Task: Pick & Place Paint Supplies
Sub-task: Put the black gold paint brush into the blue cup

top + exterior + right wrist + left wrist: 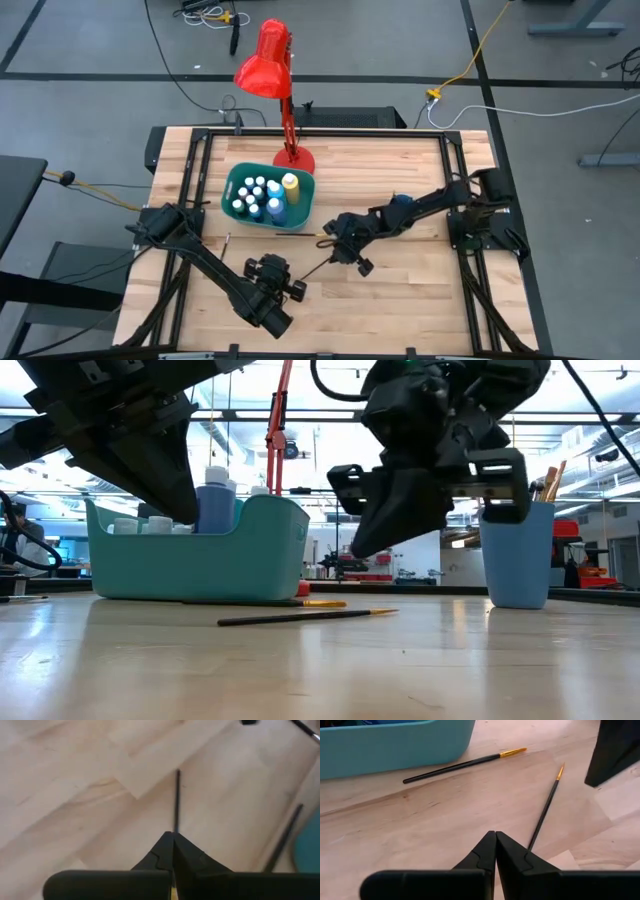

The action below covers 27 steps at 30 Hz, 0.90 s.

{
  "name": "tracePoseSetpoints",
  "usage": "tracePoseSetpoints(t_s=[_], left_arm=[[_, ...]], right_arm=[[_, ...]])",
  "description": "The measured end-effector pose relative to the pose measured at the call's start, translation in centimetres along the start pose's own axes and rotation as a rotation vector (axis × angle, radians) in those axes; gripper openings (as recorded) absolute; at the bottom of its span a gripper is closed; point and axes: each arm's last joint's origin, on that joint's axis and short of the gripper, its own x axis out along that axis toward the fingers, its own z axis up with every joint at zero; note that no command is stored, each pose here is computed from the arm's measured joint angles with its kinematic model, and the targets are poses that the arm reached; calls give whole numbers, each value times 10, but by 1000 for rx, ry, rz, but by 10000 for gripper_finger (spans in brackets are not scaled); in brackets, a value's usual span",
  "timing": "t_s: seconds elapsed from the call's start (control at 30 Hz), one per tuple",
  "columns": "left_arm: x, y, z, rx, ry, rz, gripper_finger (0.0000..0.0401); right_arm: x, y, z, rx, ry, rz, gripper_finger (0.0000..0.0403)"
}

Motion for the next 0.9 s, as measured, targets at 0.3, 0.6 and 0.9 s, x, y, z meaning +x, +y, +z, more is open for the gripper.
tracePoseSetpoints(t_s=[0.3,0.6,0.9], left_arm=[[0,-2,-1,-5,5,-14,18],[0,-3,-1,2,8,-24,18],[0,-7,-2,21,-4,-59,18]], right_arm=[[16,-2,8,-42,-232,80,50],[55,-4,-14,-56,-266,54,140],[90,-4,-38,-39,-406,37,173]])
